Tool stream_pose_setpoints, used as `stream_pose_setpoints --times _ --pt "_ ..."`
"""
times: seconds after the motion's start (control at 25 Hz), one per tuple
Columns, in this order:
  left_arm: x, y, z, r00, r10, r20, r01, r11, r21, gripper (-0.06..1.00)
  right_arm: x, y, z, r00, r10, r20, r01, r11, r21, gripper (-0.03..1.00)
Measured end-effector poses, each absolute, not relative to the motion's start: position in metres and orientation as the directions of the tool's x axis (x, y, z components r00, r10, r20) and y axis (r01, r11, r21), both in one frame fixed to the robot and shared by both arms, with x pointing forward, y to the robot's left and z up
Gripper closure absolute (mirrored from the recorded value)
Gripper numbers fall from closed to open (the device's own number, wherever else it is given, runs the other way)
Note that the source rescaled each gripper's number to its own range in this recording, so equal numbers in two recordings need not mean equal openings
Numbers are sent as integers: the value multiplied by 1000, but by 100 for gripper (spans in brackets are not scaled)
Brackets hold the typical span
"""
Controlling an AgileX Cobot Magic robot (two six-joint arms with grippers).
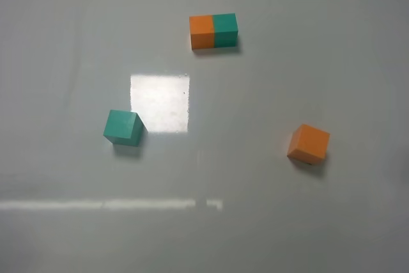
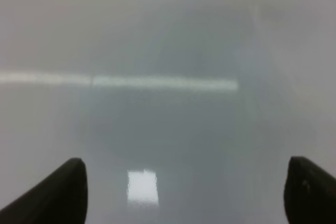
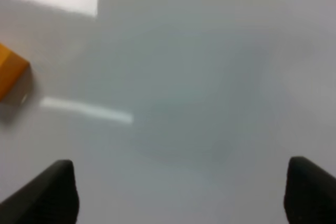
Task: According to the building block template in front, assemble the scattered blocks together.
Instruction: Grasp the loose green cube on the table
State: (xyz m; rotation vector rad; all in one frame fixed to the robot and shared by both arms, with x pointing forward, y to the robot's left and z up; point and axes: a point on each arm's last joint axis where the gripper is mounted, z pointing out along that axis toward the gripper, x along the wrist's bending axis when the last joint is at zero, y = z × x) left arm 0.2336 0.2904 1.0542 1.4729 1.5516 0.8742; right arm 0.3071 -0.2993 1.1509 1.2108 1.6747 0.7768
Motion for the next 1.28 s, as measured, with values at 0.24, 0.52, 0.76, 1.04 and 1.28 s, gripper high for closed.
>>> stream_pose_setpoints --times 0.24,0.52,0.76,1.04,1.28 --pt "234 290 1054 5 996 -93 436 81 896 88 365 -286 1198 -328 834 -443 307 538 785 5" --pt "234 290 1054 5 996 -93 436 81 896 94 409 -234 1221 -564 655 -503 194 697 690 5" --pt "234 290 1054 5 996 -93 436 81 896 94 427 -164 1222 -683 512 -521 102 773 626 5" --pt "234 290 1054 5 996 -93 436 81 896 94 436 -85 1217 -774 371 -513 -5 807 590 5" --pt "234 290 1054 5 996 -93 436 81 896 94 443 -23 1203 -814 307 -494 -28 827 561 5"
